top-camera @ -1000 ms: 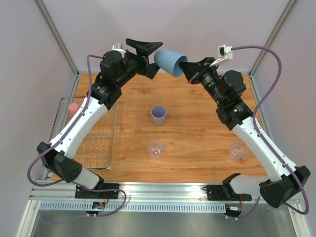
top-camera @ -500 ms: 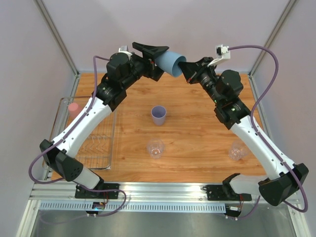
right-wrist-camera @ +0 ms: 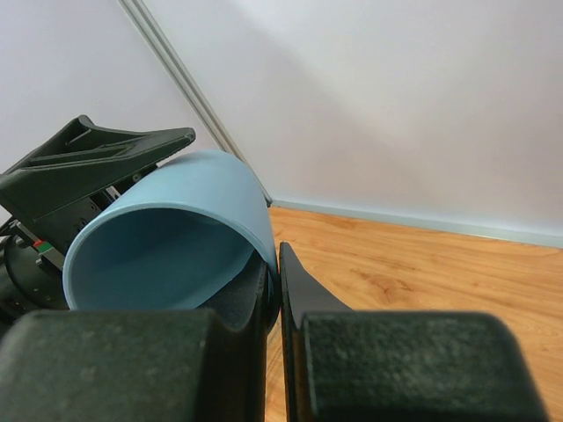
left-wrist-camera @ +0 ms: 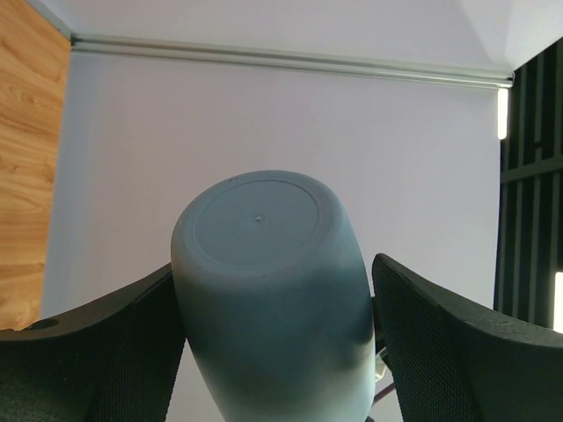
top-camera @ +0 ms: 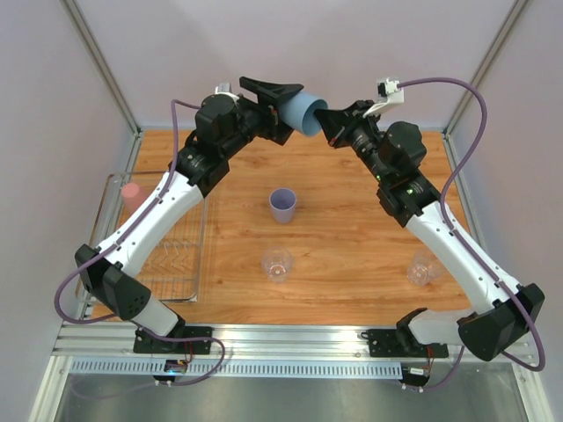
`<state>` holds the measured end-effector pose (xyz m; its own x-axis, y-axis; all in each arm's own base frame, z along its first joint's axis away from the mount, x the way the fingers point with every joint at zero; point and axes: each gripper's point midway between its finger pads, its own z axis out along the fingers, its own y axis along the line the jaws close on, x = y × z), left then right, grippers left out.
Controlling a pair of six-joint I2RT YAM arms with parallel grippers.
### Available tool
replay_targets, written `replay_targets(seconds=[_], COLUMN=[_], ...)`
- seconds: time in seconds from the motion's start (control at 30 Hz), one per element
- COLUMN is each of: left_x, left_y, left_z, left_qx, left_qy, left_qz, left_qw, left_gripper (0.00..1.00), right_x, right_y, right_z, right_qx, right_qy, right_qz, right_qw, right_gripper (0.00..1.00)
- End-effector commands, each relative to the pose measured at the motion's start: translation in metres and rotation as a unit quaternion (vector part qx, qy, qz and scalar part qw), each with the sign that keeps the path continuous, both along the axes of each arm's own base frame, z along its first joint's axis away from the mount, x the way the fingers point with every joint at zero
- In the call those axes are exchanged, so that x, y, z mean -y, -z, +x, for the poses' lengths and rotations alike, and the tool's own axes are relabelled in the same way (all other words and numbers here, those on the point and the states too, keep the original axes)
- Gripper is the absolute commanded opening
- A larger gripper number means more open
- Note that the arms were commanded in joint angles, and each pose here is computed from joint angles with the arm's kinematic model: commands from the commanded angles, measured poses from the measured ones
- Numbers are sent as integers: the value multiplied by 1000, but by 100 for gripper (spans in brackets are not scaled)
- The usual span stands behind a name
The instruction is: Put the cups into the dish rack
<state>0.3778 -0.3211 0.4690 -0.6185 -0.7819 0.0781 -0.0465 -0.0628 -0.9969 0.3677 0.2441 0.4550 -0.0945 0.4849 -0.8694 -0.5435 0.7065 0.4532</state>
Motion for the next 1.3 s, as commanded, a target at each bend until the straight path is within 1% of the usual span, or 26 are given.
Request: replay_targets(seconds=[0.0, 0.1, 0.2, 0.23, 0.33, 0.37, 0.4, 0.43, 0.47, 0.5, 0.53, 0.63, 0.73, 0.83, 0.87, 0.93, 0.97, 1.0, 1.03, 1.07, 1.1, 1.13, 1.17, 1.2, 1.23, 1.27], left_x=[1, 4, 5, 5, 5, 2, 1, -2, -4, -7, -11, -24, -36, -48, -54, -69, -81, -91, -107, -126, -144, -169, -190, -219, -232, -247], left_y=[-39, -40, -34, -34, -40, -43, -44, -46, -50, -50, -51, -54, -56, -48, -48, -37, -36, -28, -12, -13, -6, 20, 18, 23, 47, 43], left_z=[-12, -11, -8, -8, -8, -8, -8, -7, -9, -8, -7, -6, -2, 1, 1, 5, 2, 2, 8, 2, 2, 8, -1, -1, -2, -13], left_qx=[49, 55, 52, 53, 75, 83, 92, 100, 110, 124, 130, 152, 173, 179, 202, 206, 233, 234, 227, 243, 234, 198, 193, 175, 156, 161], left_qy=[11, 19, 16, 16, 11, 7, 3, -7, -12, -21, -32, -62, -84, -104, -114, -139, -154, -166, -194, -214, -235, -264, -286, -318, -322, -340], left_qz=[-40, -38, -33, -32, -28, -26, -14, -9, -5, 13, 20, 49, 76, 126, 166, 230, 289, 327, 376, 422, 450, 489, 499, 521, 547, 556], left_qw=[998, 998, 998, 998, 997, 996, 996, 995, 994, 992, 991, 985, 978, 970, 958, 941, 916, 901, 877, 847, 829, 807, 795, 772, 757, 741], left_gripper=[87, 79, 67, 60, 52, 50, 49, 47, 47, 47, 47, 47, 47, 47, 47, 48, 48, 48, 48, 49, 49, 50, 50, 49, 49, 49], right_x=[1, 0, -1, 0, 2, 2, 2, 4, 4, 4, 9, 22, 45, 71, 85, 109, 121, 134, 139, 145, 150, 152, 154, 153, 153, 152], right_y=[-20, -16, -18, -19, -19, -19, -18, -18, -23, -15, -15, -20, -23, -14, -15, 3, 7, 20, 33, 36, 43, 49, 65, 64, 69, 76], right_z=[1, 3, 3, 2, 1, 1, -1, -3, -5, -8, -10, -25, -35, -46, -50, -54, -58, -59, -59, -63, -63, -64, -62, -63, -62, -60], right_qx=[28, 23, 25, 27, 25, 25, 20, 20, 23, 6, 2, -11, -34, -73, -80, -125, -138, -164, -181, -181, -186, -190, -204, -196, -199, -204], right_qy=[9, 9, 8, 7, 10, 9, 8, 8, 6, 3, 8, 16, 43, 73, 97, 135, 151, 168, 173, 180, 189, 195, 201, 200, 199, 200], right_qz=[-2, -6, -7, -8, -15, -17, -22, -26, -30, -43, -48, -61, -70, -94, -97, -110, -110, -111, -115, -113, -113, -113, -119, -113, -111, -112], right_qw=[1000, 1000, 1000, 1000, 1000, 999, 1000, 999, 999, 999, 999, 998, 996, 990, 987, 977, 973, 966, 961, 960, 958, 956, 951, 953, 953, 952], right_gripper=[0, 1, 1, 1, 1, 4, 11, 29, 37, 47, 58, 71, 79, 82, 83, 83, 84, 84, 84, 84, 84, 85, 85, 85, 85, 85])
